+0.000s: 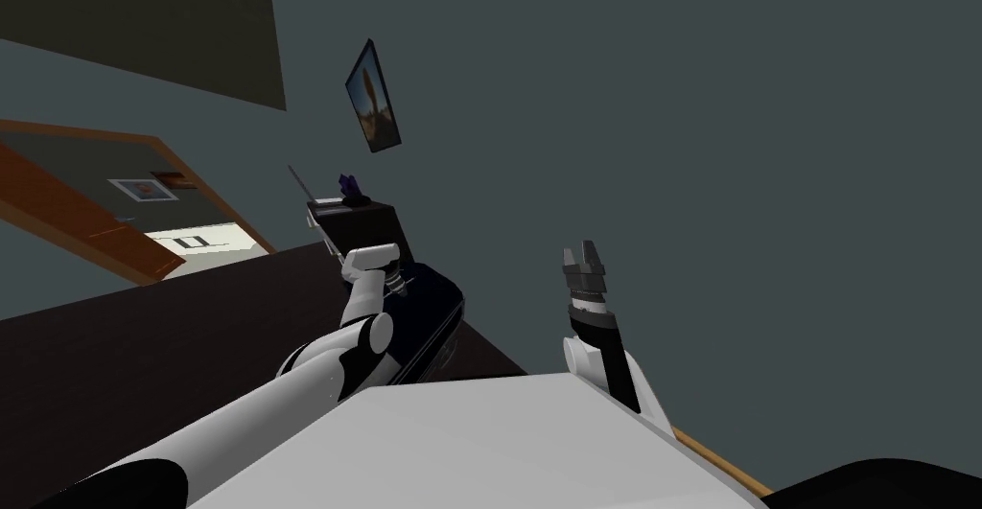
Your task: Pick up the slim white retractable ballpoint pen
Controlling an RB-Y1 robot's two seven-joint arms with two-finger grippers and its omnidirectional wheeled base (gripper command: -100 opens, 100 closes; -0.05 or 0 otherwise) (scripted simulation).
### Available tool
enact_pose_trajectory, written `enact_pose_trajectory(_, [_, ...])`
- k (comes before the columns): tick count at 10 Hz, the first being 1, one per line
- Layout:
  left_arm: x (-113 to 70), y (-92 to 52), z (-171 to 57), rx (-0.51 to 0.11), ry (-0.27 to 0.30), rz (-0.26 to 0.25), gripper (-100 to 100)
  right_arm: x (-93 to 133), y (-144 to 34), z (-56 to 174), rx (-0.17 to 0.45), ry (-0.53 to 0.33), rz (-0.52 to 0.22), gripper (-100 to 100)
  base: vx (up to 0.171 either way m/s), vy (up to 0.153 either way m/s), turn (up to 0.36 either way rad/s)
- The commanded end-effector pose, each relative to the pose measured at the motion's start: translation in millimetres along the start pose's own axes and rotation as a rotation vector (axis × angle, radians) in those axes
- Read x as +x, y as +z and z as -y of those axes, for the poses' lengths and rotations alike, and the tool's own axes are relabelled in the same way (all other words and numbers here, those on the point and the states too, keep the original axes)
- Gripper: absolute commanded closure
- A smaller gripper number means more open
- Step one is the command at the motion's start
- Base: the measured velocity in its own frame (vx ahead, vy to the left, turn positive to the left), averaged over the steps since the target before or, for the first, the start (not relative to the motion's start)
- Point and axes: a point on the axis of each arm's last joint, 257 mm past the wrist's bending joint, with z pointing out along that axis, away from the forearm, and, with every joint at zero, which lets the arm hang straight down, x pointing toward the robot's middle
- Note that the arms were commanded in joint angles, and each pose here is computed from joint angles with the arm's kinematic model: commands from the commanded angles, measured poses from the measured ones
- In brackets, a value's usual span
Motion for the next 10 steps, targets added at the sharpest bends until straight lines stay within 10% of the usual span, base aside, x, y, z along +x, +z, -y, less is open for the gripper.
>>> enact_pose_trajectory(1, [0.0, 0.0, 0.0, 0.000, 0.000, 0.000, 0, 0.0, 0.0, 0.0, 0.000, 0.000, 0.000, 0, 0.000, 0.000, 0.000])
enact_pose_trajectory(2, [-0.2, 8.8, -2.4, 0.000, 0.004, -0.002, -100, 0.0, 0.0, 0.0, 0.000, 0.000, 0.000, 0, 0.018, 0.001, 0.025])
enact_pose_trajectory(6, [-0.2, 17.8, -5.8, 0.001, 0.009, -0.005, -100, 0.0, 0.0, 0.0, 0.000, 0.000, 0.000, 0, 0.019, 0.003, 0.021])
enact_pose_trajectory(7, [0.0, 18.4, -5.5, 0.003, 0.009, -0.006, 100, 0.0, 0.0, 0.0, 0.000, 0.000, 0.000, 0, 0.000, 0.000, 0.000])
enact_pose_trajectory(10, [-0.7, 24.3, -17.2, -0.027, 0.014, 0.002, 100, 0.0, 0.0, 0.0, 0.000, 0.000, 0.000, 0, -0.014, -0.017, -0.007])
